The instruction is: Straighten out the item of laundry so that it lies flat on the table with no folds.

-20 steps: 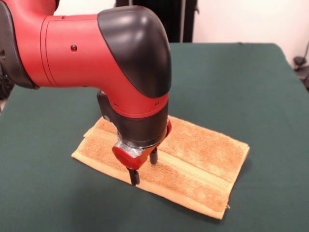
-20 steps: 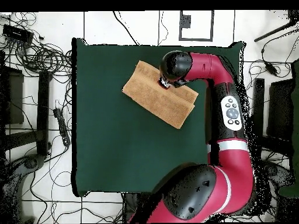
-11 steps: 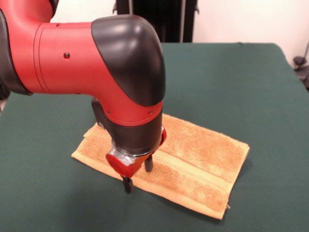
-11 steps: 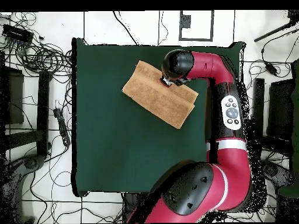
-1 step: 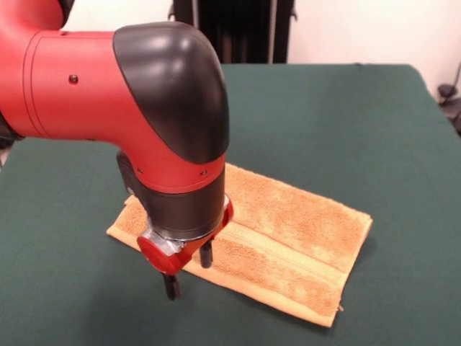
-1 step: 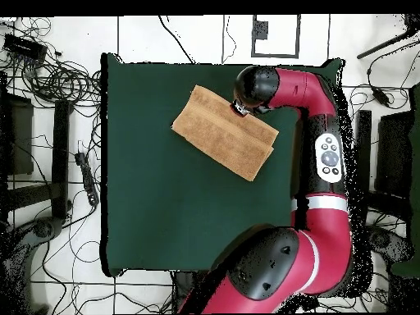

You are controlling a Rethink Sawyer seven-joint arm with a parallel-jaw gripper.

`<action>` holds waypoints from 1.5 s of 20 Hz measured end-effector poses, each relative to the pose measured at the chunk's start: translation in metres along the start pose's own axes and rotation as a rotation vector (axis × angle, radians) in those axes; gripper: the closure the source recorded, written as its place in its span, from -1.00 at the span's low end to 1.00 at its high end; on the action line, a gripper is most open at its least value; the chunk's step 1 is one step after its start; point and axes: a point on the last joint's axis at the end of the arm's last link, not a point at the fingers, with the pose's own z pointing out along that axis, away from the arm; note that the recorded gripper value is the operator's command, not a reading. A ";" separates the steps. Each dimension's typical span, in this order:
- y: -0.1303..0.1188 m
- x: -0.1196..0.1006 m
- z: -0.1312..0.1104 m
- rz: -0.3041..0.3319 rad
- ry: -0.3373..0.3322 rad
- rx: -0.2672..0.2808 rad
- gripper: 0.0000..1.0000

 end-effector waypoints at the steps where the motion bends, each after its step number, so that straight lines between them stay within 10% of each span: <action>1: -0.001 0.000 0.000 0.001 0.000 0.001 -1.00; 30: -0.005 -0.002 -0.008 -0.002 0.001 0.021 -1.00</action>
